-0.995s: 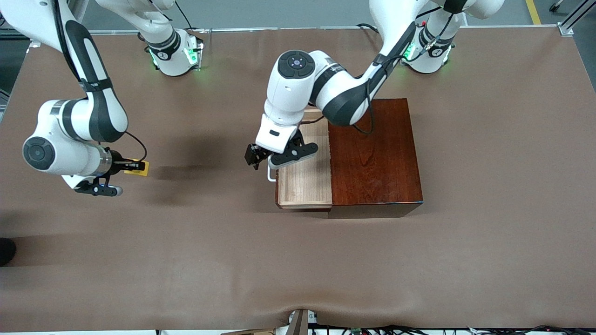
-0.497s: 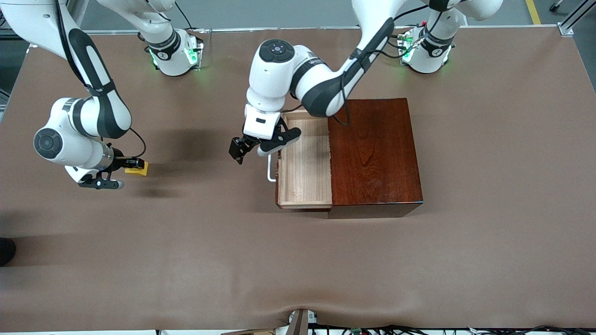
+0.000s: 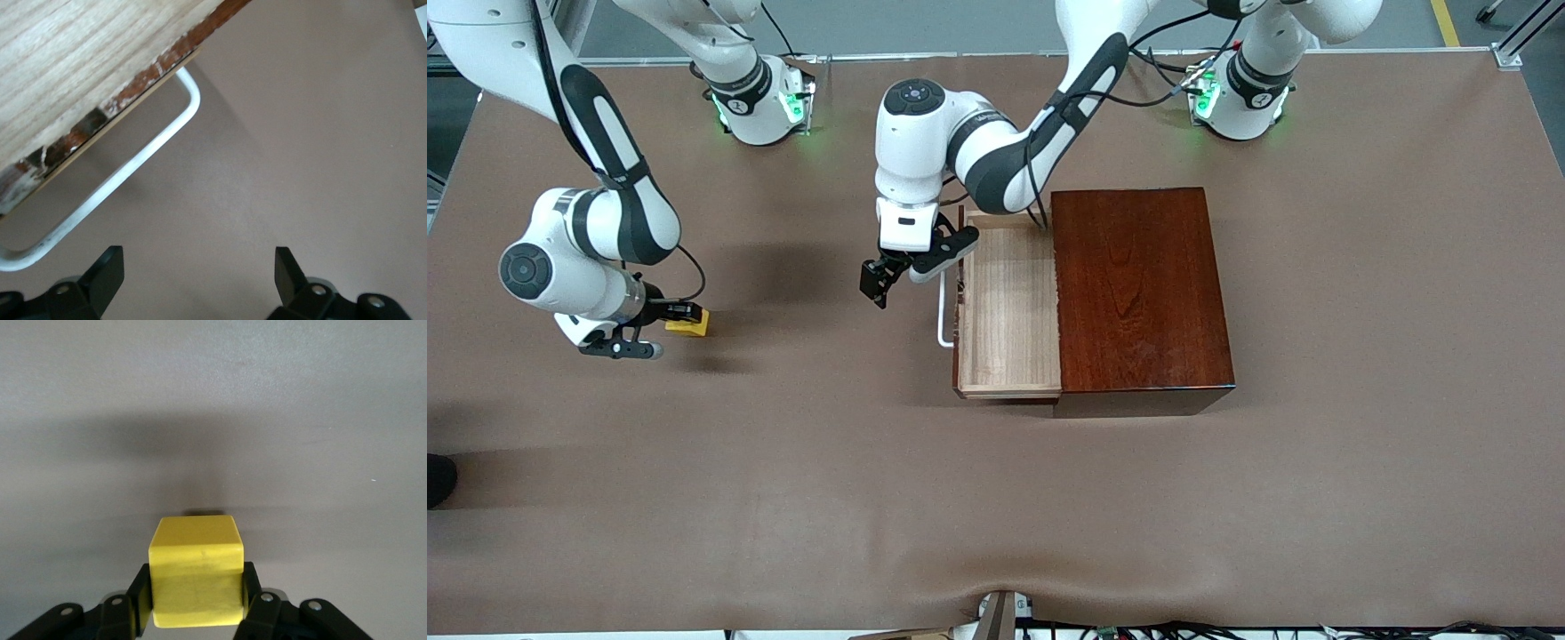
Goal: Open drawer, take yellow block, close drawer
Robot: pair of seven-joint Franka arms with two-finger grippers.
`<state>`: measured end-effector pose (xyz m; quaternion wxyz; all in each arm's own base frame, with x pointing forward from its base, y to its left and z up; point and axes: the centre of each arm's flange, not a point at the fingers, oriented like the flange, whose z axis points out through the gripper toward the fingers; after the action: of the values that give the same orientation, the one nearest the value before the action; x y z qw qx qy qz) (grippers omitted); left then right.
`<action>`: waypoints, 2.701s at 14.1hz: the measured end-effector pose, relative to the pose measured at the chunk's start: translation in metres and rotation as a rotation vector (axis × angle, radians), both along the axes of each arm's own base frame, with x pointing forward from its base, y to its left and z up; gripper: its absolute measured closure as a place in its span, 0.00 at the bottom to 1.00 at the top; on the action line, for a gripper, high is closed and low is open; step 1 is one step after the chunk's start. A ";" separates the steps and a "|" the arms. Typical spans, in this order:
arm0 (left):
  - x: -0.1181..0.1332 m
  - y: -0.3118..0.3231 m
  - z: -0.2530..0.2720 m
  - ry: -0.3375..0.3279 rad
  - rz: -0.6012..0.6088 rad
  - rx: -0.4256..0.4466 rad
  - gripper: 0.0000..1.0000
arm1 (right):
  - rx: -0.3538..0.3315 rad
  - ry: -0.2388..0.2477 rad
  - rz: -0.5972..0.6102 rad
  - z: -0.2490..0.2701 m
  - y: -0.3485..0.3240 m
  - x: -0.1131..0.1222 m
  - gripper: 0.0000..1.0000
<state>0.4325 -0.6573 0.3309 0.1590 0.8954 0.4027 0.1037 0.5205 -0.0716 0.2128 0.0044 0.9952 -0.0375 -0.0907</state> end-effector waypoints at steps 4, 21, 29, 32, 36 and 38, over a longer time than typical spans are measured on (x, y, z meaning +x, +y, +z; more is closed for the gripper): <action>-0.005 -0.003 -0.003 0.009 0.058 -0.014 0.00 | 0.001 0.007 -0.003 -0.010 -0.001 -0.001 0.44; -0.014 -0.003 -0.049 -0.007 0.115 0.092 0.00 | 0.006 0.134 -0.005 0.189 -0.005 0.083 0.00; -0.004 0.008 -0.045 0.020 0.137 0.171 0.00 | -0.006 0.012 0.027 0.290 0.014 0.108 0.00; 0.001 0.016 -0.045 0.040 0.151 0.214 0.00 | -0.011 -0.033 0.054 0.324 0.032 0.112 0.00; 0.010 0.031 -0.046 0.078 0.159 0.281 0.00 | -0.020 -0.128 0.055 0.387 0.034 0.105 0.00; 0.011 0.036 -0.049 0.094 0.170 0.309 0.00 | -0.016 -0.179 0.066 0.428 0.043 0.087 0.00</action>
<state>0.4438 -0.6216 0.2824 -0.0089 0.8757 0.4633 0.1357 0.6077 -0.0281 0.6412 0.0118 0.9999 -0.0058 -0.0011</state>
